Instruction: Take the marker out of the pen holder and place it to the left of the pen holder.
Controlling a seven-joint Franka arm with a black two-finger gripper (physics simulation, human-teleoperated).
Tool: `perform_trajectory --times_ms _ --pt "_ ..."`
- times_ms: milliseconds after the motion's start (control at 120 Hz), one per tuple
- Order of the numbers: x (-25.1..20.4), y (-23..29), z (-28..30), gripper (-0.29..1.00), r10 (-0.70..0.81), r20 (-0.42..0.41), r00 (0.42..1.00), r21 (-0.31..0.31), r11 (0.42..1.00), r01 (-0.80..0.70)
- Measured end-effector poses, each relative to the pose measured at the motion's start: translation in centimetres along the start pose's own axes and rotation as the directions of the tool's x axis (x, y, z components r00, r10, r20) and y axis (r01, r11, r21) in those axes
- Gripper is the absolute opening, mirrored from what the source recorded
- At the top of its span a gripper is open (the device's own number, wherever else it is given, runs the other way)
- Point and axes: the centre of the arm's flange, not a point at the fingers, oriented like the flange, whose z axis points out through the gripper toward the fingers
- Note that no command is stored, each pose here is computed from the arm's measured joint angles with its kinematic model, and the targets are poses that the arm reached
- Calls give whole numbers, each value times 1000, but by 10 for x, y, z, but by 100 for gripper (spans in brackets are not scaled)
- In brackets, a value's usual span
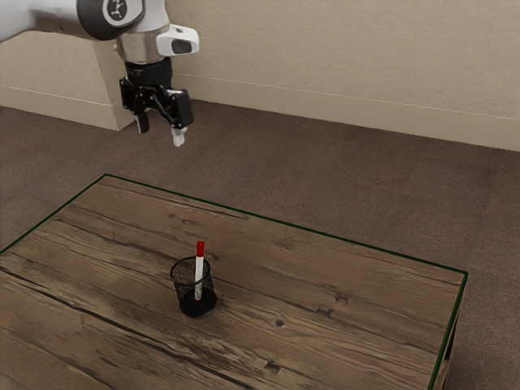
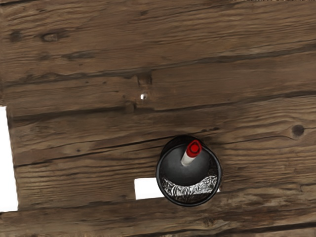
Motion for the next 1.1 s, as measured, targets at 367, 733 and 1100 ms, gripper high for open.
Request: perform_trajectory --times_ms 367,733,1100 --pt "66 -9 175 69 -36 156 987 31 999 31" --pt "60 13 268 69 -108 204 973 11 994 109" --pt "88 15 300 69 -156 112 981 51 987 151"
